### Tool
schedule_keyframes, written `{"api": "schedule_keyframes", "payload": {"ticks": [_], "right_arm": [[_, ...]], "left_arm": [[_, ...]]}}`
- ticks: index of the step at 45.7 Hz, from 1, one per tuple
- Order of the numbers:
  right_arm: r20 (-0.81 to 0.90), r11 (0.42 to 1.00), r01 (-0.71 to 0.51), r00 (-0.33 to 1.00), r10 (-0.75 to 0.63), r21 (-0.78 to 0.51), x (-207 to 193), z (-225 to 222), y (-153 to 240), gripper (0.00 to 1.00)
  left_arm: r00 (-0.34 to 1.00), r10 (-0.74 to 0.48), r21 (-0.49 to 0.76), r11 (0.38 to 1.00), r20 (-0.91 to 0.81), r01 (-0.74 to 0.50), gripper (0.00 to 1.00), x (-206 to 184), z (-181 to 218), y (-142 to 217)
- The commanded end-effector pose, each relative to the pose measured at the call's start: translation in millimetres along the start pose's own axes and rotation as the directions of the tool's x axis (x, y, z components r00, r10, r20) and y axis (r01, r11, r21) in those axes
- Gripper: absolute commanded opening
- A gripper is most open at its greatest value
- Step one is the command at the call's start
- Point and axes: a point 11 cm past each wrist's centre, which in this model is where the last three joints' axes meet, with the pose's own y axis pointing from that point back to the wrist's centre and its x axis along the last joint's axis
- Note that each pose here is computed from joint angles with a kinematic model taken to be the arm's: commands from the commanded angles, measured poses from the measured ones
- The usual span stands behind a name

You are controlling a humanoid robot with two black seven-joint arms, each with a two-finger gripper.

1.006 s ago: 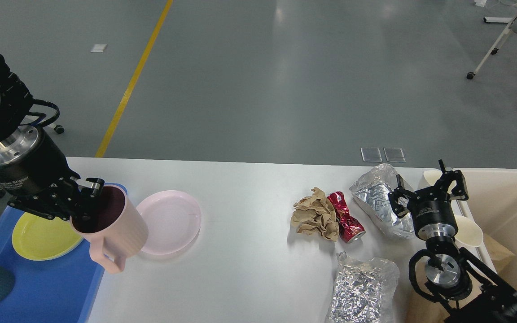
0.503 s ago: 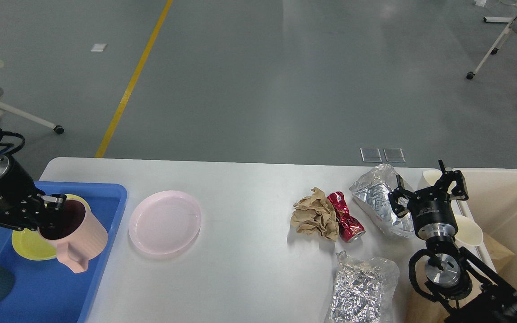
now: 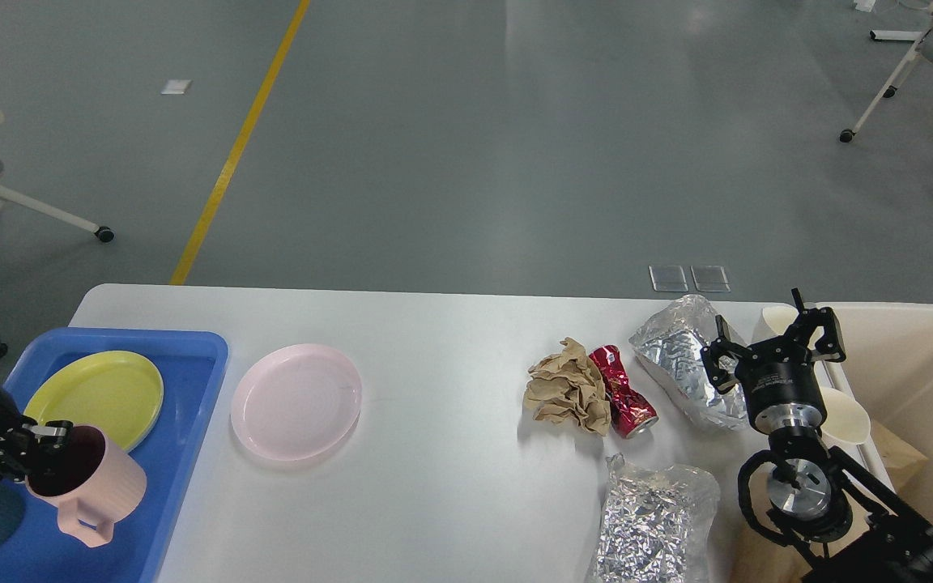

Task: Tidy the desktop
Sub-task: 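Lift the pink mug and place it on the blue tray, then release the mug and raise the left gripper toward the pink plate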

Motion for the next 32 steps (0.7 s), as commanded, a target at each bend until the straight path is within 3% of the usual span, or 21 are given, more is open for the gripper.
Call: {"api": "schedule_keyframes", "payload": {"ticks": [1, 27, 30, 32], "right_arm": [[-0.001, 1.0, 0.0, 1.0, 0.0, 0.0, 0.0, 0.0, 0.0, 1.0], [0.0, 1.0, 0.002, 1.0, -0.002, 0.0, -0.5, 0.0, 0.0, 1.0], [0.001, 1.0, 0.001, 1.0, -0.001, 0.0, -0.4, 0.0, 0.0, 1.0], [0.001, 1.0, 0.001, 1.0, -0.001, 0.0, -0.4, 0.0, 0.0, 1.0]], "left_arm": [[1.0, 0.007, 0.013, 1.0, 0.005, -0.008, 0.0, -4.3, -10.4, -9.4], [1.0, 0.013, 0.022, 1.0, 0.011, -0.013, 0.02, -15.8, -18.7, -37.1], [1.0, 0.022, 0.019, 1.0, 0.01, -0.022, 0.11, -15.0, -18.3, -37.5], [0.999, 0.04, 0.008, 0.999, -0.002, -0.04, 0.31, -13.5, -18.8, -36.8]]}}
